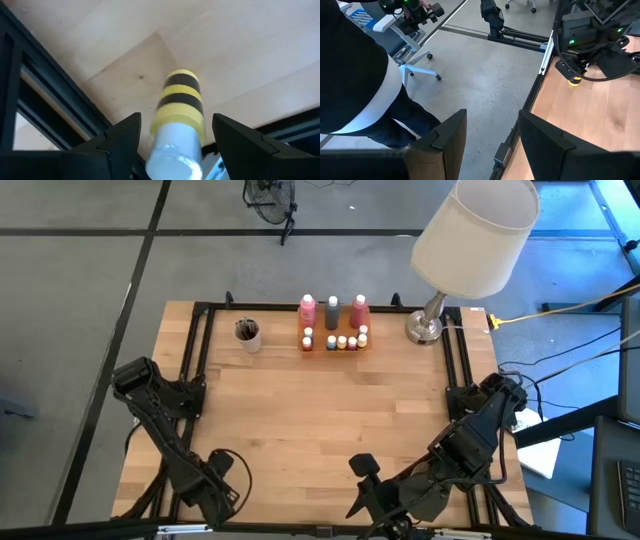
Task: Pick & Place Paint Supplies
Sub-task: Put the light yellow paint bottle into the orange bin
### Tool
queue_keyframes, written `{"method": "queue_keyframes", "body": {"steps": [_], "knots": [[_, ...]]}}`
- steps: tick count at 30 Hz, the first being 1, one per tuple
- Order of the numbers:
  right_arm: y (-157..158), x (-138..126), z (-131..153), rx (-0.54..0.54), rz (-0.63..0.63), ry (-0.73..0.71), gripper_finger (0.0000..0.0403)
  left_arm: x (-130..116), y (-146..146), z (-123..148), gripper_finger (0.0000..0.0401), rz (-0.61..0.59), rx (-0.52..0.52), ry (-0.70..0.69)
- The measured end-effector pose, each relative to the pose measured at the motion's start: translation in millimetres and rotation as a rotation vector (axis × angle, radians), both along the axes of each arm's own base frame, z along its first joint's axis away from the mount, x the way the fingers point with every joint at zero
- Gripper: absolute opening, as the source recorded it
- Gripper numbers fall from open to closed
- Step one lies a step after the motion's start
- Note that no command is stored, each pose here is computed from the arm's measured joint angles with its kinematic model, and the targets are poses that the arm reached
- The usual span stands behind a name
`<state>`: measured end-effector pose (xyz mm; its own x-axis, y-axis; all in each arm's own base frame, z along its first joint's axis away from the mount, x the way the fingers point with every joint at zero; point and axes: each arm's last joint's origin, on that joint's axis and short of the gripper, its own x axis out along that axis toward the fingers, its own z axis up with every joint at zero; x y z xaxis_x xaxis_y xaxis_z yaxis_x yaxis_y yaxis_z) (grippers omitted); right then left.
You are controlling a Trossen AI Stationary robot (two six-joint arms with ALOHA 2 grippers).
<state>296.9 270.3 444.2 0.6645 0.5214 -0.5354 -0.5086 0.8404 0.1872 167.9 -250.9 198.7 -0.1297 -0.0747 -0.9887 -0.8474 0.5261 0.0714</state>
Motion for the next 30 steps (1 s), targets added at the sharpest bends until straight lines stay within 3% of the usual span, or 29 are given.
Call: {"method": "queue_keyframes", "body": {"steps": [8, 19, 23, 30], "knots": [[-0.1, 0.0, -0.2, -0.002, 0.000, 0.002, 0.0181, 0.6, -0.9, -1.2, 0.0234, 0.000, -0.012, -0.008], [0.0, 0.0, -0.4, -0.002, 0.000, 0.002, 0.0181, 0.8, -1.2, -1.2, 0.0150, 0.001, -0.016, -0.009], [0.6, -0.6, -0.4, -0.003, 0.002, 0.002, 0.0181, 0.8, -1.4, -1.0, 0.0147, 0.003, -0.020, -0.008], [3.0, -2.8, -0.4, -0.009, 0.014, -0.002, 0.0181, 8.0, -0.9, 0.8, 0.0148, -0.033, -0.114, 0.045]]}}
